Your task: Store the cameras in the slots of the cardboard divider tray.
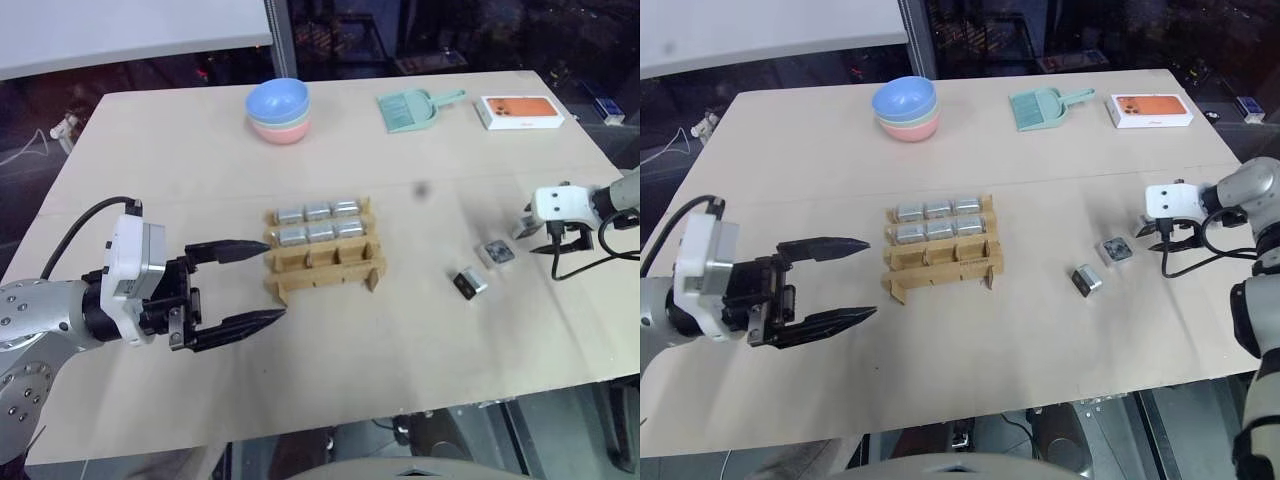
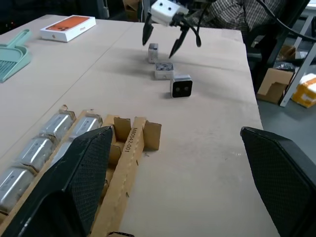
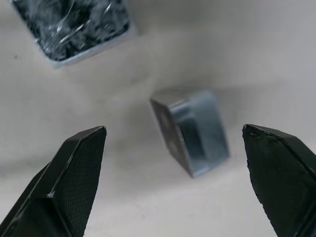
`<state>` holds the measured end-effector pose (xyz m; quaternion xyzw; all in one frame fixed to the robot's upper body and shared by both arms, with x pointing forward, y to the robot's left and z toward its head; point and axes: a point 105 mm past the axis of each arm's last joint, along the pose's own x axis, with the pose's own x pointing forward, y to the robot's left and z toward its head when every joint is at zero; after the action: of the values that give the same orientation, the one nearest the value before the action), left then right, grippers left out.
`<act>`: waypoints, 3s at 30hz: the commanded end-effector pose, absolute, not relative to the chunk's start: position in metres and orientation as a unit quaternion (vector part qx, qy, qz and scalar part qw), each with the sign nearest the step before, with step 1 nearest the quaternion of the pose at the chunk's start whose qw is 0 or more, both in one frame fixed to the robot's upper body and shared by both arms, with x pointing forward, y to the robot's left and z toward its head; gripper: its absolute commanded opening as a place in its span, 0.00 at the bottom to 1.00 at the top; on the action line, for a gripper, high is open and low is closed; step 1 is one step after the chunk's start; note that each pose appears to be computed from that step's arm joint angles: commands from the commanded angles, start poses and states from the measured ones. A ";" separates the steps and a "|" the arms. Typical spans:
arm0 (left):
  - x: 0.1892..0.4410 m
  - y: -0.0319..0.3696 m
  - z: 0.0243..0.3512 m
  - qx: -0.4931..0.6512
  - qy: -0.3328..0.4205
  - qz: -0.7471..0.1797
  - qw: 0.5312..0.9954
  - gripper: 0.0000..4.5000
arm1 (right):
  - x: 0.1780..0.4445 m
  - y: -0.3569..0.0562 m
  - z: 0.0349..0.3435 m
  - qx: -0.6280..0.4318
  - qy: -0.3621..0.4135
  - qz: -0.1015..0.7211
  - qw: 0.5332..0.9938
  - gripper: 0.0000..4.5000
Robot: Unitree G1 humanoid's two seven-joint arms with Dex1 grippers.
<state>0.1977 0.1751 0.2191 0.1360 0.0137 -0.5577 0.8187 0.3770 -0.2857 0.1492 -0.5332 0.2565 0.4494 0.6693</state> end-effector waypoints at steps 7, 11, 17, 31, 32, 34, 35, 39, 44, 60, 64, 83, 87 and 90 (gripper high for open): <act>0.193 0.175 0.227 0.147 -0.005 -0.546 0.825 0.95 | 0.388 -0.278 0.163 -0.567 0.237 0.434 0.659 0.83; 0.193 0.175 0.226 0.147 -0.005 -0.544 0.826 0.95 | 0.388 -0.278 0.165 -0.572 0.238 0.436 0.654 0.35; 0.194 0.175 0.226 0.145 -0.007 -0.542 0.827 0.95 | 0.386 -0.274 0.174 -0.571 0.230 0.449 0.648 0.16; 0.199 0.194 0.230 0.177 0.008 -0.521 0.835 0.95 | 0.384 -0.121 0.250 -0.367 0.037 0.639 0.675 0.16; 0.201 0.199 0.231 0.183 0.009 -0.515 0.837 0.95 | 0.382 -0.107 0.254 -0.362 0.024 0.641 0.676 0.16; 0.205 0.209 0.235 0.197 0.007 -0.499 0.844 0.95 | 0.383 -0.080 0.259 -0.359 0.001 0.628 0.691 0.16; 0.206 0.214 0.237 0.200 0.004 -0.493 0.847 0.95 | 0.377 -0.065 0.261 -0.346 -0.018 0.641 0.685 0.16; 0.210 0.233 0.240 0.210 0.004 -0.476 0.854 0.95 | 0.353 -0.013 0.265 -0.248 -0.073 0.685 0.681 0.16; 0.212 0.258 0.238 0.215 0.018 -0.455 0.864 0.95 | 0.333 0.028 0.250 -0.191 -0.082 0.714 0.669 0.16; 0.211 0.274 0.225 0.208 0.033 -0.445 0.870 0.95 | 0.310 0.068 0.183 -0.147 -0.052 0.745 0.649 0.16; 0.212 0.276 0.222 0.205 0.038 -0.446 0.870 0.95 | 0.313 0.069 0.170 -0.145 -0.060 0.740 0.654 0.16; 0.212 0.286 0.206 0.203 0.066 -0.451 0.867 0.95 | 0.327 0.071 0.158 -0.160 -0.069 0.719 0.672 0.16; 0.211 0.287 0.204 0.202 0.067 -0.450 0.867 0.95 | 0.332 0.069 0.157 -0.164 -0.064 0.716 0.676 0.16; 0.211 0.287 0.203 0.202 0.066 -0.449 0.868 0.95 | 0.331 0.069 0.152 -0.164 -0.056 0.719 0.673 0.16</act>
<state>0.2113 0.2866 0.1993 0.1936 0.0745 -0.4500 0.8686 0.3281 0.0686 0.1415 -0.1600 -0.0373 0.7245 0.6694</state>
